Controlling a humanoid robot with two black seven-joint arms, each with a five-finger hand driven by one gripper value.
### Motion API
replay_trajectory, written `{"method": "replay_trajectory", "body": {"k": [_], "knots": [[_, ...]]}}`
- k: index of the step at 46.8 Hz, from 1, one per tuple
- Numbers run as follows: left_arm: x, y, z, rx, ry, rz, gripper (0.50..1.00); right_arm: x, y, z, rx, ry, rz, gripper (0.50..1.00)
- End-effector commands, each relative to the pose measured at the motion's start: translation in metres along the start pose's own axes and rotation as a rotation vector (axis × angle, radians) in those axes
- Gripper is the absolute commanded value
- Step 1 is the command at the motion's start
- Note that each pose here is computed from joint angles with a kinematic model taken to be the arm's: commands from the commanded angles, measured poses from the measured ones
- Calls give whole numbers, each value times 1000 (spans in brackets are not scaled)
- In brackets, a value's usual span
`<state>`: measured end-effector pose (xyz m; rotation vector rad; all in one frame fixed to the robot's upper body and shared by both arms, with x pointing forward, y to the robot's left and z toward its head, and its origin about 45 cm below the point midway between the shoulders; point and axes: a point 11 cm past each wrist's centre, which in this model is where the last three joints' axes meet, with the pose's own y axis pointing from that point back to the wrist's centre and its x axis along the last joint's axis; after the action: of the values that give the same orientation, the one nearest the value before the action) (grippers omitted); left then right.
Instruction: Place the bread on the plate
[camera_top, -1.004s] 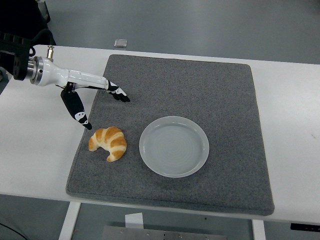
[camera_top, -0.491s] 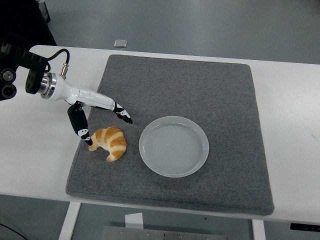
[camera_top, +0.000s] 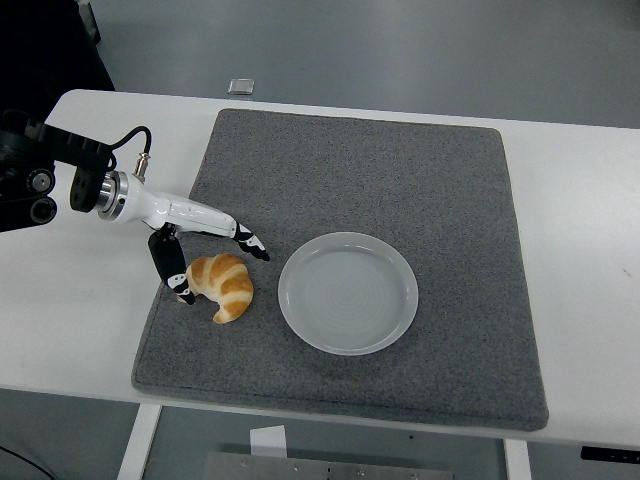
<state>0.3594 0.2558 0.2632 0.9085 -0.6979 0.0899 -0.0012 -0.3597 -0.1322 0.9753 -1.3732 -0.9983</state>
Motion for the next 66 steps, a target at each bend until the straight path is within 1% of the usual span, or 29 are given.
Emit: {"method": "replay_trajectory", "body": {"k": [1,9,22,39,48,56,63,66], "knots": [[0,-2,-1,0,-1,2,996,0,0,1,-1,0,0,954],[3,-7,-2,7,-12,9,996,0,0,0,0,0,0,952],[-5,-13,-2,5,-17,-15,996,0,0,0,0,0,0,952],[-14,-19,-4,11,-55,-43,977,0,0,0,0,0,0,952],[-14,-22,-3,10,-87,-47,943,0,0,0,0,0,0,954],[-16,-23,-3,10,-107,-56,887,0,0,0,0,0,0,952],[-16,-24,-3,10,-132,-56,849,0,0,0,0,0,0,952],[-15,-24,-3,12,-140,-51,819,0,0,0,0,0,0,952]]}}
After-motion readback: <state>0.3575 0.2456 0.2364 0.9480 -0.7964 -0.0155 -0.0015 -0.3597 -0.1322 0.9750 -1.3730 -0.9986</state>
